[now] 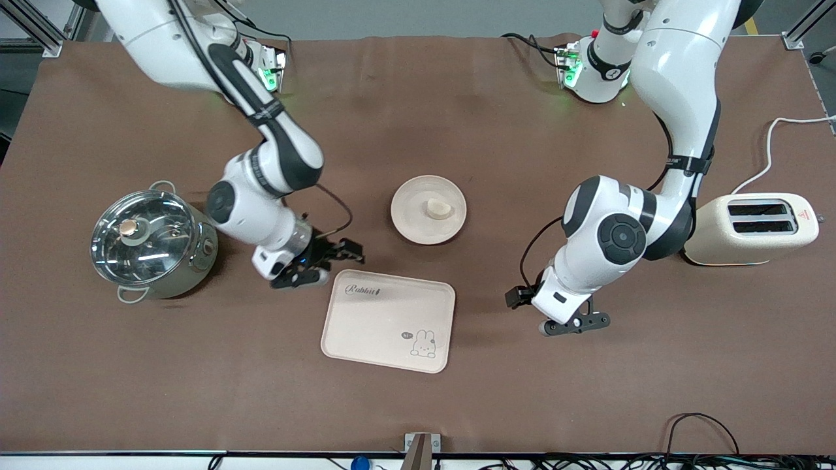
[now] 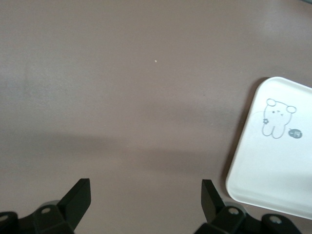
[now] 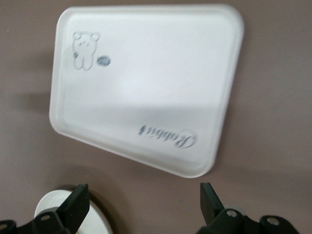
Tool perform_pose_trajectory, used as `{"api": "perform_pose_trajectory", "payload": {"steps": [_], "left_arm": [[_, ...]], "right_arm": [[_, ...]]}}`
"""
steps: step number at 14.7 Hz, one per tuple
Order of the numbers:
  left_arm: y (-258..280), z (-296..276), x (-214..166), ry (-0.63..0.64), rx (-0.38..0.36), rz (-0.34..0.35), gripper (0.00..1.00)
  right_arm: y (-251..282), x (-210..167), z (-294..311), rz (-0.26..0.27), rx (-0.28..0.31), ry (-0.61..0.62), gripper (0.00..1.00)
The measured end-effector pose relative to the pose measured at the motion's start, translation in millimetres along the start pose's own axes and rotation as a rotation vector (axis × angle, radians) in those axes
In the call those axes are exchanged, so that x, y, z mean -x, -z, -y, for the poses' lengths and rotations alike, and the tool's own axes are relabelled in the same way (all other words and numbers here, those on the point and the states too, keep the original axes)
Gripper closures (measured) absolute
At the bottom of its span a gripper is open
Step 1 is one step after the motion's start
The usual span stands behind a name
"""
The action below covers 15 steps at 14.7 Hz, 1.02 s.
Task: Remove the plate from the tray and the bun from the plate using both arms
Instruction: 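Withdraw the right gripper while the left gripper reaches the bun on the plate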
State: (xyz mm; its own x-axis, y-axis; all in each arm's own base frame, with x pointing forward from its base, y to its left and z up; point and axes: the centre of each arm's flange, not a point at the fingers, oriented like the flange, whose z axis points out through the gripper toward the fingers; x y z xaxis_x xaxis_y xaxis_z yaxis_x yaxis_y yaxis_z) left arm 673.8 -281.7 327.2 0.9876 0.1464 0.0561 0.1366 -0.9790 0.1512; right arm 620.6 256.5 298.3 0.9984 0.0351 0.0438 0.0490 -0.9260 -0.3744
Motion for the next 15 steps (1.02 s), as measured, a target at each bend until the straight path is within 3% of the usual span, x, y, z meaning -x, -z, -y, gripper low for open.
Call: {"api": "perform_pose_trajectory", "payload": {"steps": [6,10,15], "left_arm": [[22.4,-80.8,55.3,0.034,0.02,0.011,0.0],[5.6,-143.0,117.2,0.079,0.007,0.048,0.0],[-54.7,-203.2,207.9,0.114,-0.079,0.091,0.0]], "right_arm": [[120.9,-44.7,-115.1,0.119,0.122,-0.023,0.0],[234.2,-24.1,-155.1,0.12,0.227,-0.011,0.0],[346.9,29.0,-140.0,0.121,0.321,0.044,0.0]]}}
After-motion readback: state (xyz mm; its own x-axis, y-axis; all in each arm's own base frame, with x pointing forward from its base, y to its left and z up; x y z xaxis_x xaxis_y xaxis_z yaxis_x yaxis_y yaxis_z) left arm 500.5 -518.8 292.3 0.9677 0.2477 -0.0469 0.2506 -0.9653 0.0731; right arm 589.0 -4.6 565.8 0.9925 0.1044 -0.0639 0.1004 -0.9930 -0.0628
